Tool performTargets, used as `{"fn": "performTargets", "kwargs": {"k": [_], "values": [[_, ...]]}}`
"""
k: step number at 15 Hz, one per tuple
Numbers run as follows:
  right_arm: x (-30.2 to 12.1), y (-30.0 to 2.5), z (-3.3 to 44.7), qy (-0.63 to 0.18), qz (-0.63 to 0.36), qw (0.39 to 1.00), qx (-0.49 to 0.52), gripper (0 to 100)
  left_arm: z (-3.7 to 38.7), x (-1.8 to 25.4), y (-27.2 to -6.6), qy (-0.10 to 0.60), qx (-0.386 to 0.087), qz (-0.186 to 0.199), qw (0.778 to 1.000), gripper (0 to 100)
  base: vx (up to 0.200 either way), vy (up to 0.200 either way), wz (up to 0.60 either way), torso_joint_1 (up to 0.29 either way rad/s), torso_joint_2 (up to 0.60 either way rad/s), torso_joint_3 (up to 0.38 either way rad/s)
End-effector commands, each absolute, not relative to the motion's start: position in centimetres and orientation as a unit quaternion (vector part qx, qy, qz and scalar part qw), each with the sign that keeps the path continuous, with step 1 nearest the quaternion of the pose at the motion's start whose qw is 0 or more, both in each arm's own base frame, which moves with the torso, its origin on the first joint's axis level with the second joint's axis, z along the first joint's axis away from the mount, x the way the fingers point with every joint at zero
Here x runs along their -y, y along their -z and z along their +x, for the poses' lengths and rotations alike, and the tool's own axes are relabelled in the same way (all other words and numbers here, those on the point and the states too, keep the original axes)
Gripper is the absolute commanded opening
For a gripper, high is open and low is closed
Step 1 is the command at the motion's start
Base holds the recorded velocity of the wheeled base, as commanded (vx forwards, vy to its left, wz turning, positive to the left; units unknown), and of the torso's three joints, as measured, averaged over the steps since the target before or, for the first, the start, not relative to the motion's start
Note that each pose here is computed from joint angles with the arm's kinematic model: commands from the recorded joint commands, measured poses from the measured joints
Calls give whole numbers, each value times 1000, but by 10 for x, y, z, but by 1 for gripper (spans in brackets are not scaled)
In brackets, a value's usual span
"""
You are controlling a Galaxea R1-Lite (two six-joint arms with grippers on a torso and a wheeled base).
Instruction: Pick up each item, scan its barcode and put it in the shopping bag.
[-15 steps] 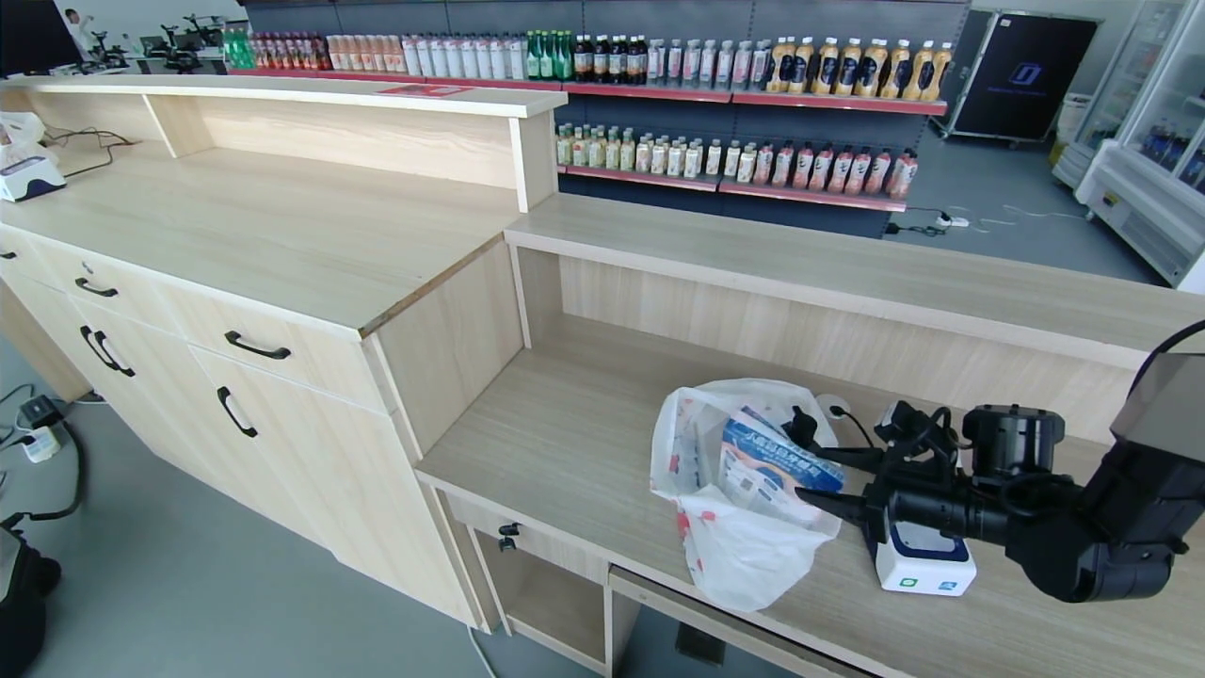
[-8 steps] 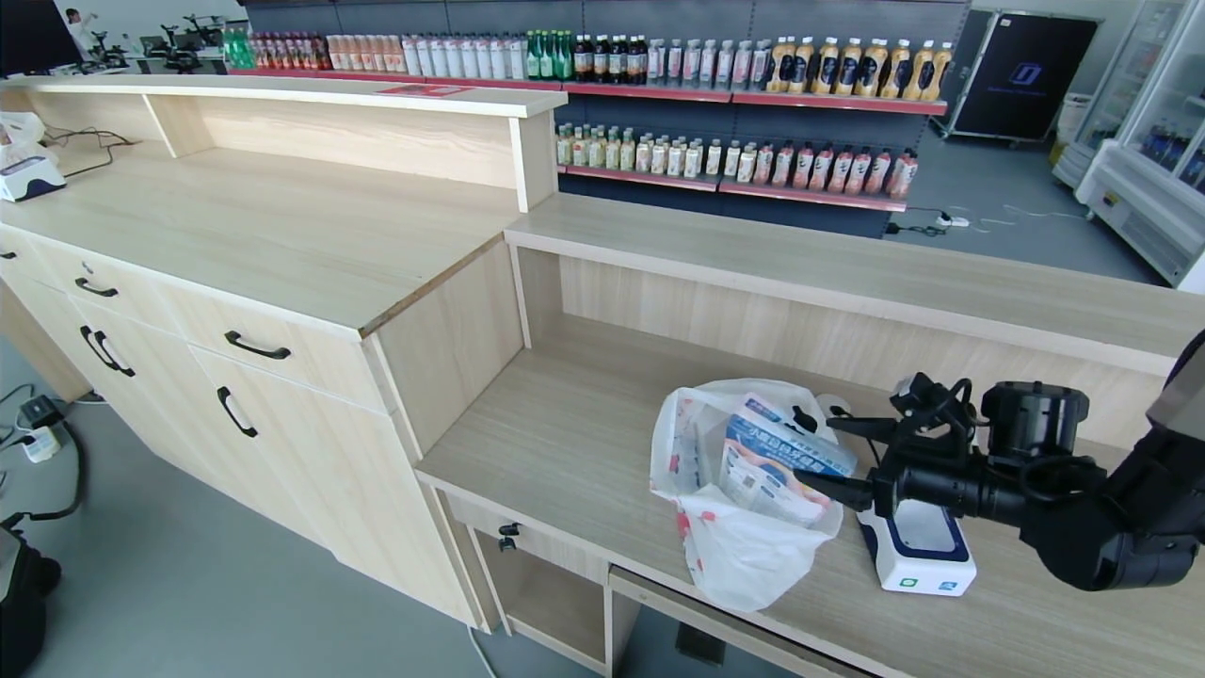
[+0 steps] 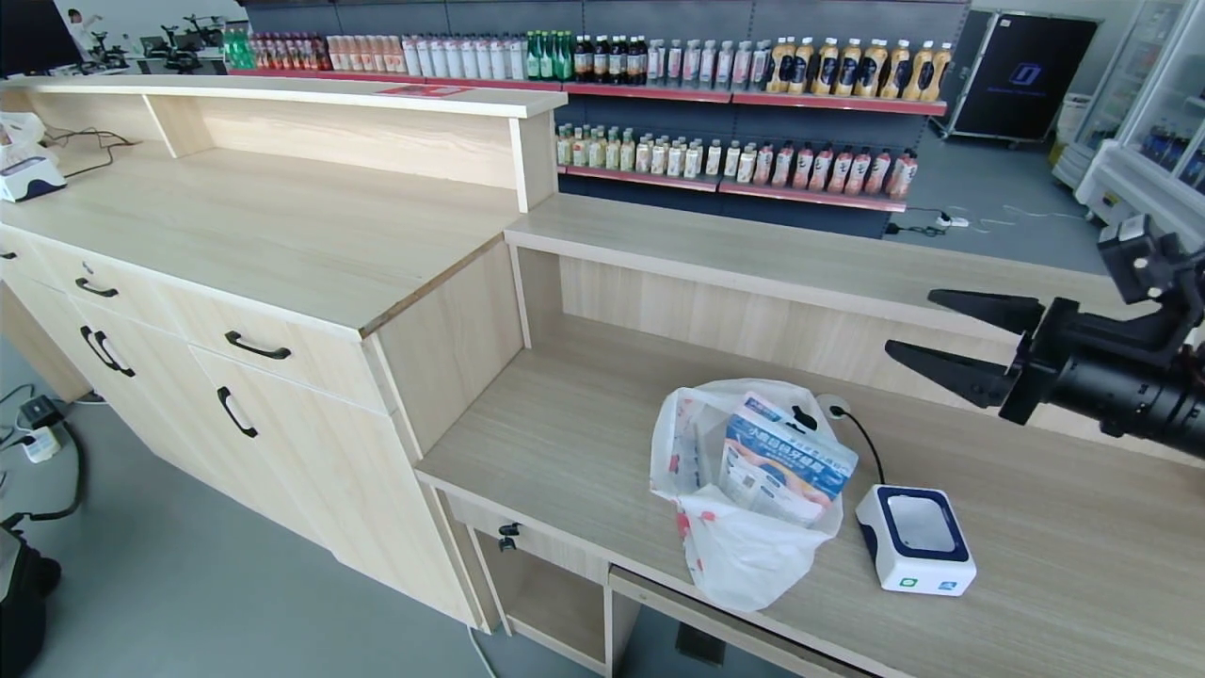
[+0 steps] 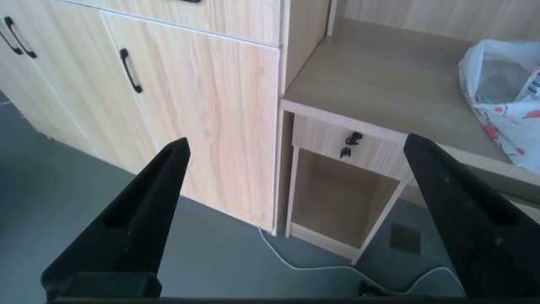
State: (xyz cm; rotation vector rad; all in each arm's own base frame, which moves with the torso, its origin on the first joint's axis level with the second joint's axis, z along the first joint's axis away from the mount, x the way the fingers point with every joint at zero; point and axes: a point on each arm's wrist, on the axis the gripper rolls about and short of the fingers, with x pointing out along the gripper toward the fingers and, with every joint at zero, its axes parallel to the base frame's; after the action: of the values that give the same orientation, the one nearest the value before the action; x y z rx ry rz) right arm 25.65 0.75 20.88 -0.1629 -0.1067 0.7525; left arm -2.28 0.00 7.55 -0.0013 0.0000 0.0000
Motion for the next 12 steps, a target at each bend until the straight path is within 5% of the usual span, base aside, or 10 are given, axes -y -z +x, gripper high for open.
{"fn": "performTargets", "kwargs": {"k": [1,8,12], "values": [[7,-246,212,-312,-146,932,113,100,-23,0,-75,0,0,-1,1000,100,0,0,0,0,0,0],[15,-292,186,-142,-77,987,12,100,-23,0,-75,0,0,-1,1000,100,0,0,-600,2,3,4],[18,-275,152,-60,-24,998,-24,100,-23,0,-75,0,0,-1,1000,100,0,0,-300,1,0,0]]}}
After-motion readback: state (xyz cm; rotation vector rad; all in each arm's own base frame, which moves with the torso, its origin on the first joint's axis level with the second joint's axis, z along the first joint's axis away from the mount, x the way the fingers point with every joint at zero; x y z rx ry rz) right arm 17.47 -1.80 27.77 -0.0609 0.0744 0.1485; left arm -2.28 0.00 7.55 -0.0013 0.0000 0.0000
